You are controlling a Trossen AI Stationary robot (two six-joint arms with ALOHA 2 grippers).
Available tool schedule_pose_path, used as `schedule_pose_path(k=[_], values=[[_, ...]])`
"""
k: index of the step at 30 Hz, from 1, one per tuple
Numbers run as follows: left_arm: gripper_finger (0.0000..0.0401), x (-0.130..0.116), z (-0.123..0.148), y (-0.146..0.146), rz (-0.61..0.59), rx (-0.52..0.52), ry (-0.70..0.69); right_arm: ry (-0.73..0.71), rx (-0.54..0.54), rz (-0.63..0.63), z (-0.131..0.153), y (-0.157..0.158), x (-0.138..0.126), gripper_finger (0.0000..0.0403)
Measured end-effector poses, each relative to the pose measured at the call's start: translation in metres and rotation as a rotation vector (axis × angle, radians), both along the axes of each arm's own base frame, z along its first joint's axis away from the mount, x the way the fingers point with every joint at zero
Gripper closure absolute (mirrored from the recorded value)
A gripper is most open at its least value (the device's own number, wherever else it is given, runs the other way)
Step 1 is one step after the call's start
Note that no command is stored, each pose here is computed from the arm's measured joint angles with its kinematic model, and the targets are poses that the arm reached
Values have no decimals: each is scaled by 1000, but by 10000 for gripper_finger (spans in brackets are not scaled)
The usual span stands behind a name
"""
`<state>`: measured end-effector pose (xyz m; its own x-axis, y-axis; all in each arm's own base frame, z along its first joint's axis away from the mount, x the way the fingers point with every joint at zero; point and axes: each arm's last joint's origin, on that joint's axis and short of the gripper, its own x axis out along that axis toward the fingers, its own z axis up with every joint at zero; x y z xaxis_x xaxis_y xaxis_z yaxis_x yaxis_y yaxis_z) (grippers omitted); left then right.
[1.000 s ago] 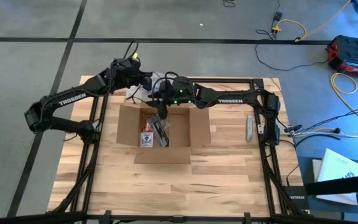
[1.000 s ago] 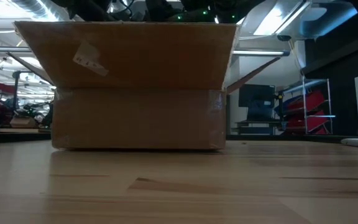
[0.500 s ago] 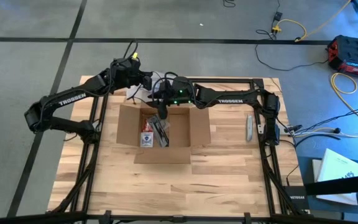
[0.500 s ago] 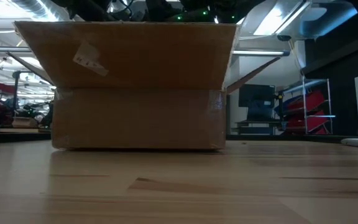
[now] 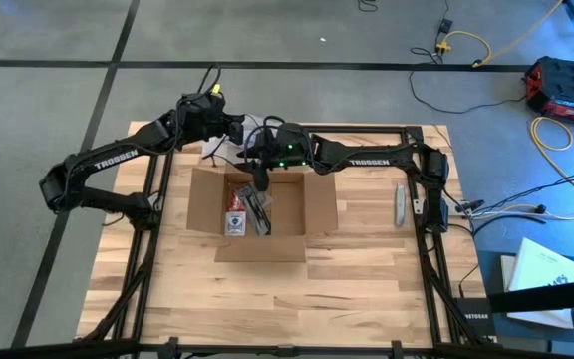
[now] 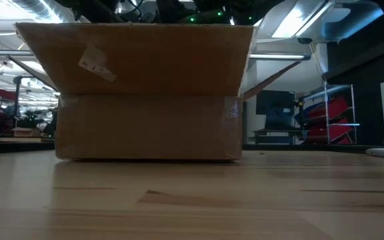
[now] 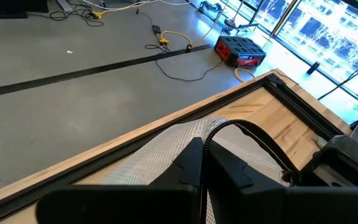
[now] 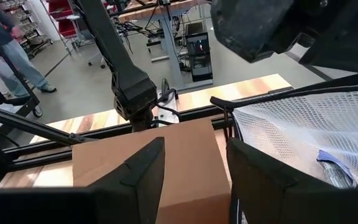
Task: Unpack boxes
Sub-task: Put the pack of black pens into the transparent zip bag
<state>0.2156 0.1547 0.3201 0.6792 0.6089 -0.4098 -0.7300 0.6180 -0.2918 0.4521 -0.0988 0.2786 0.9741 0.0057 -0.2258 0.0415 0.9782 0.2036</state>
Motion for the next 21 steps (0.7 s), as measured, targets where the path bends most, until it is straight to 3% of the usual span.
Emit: schedule_pose_path(k=[11, 21], values=[[401, 0, 2, 0, 4, 3, -21, -1, -12, 3, 0, 0, 0, 244], [401, 1, 3, 1, 7, 7, -39, -3, -110, 26, 0, 0, 0, 244]])
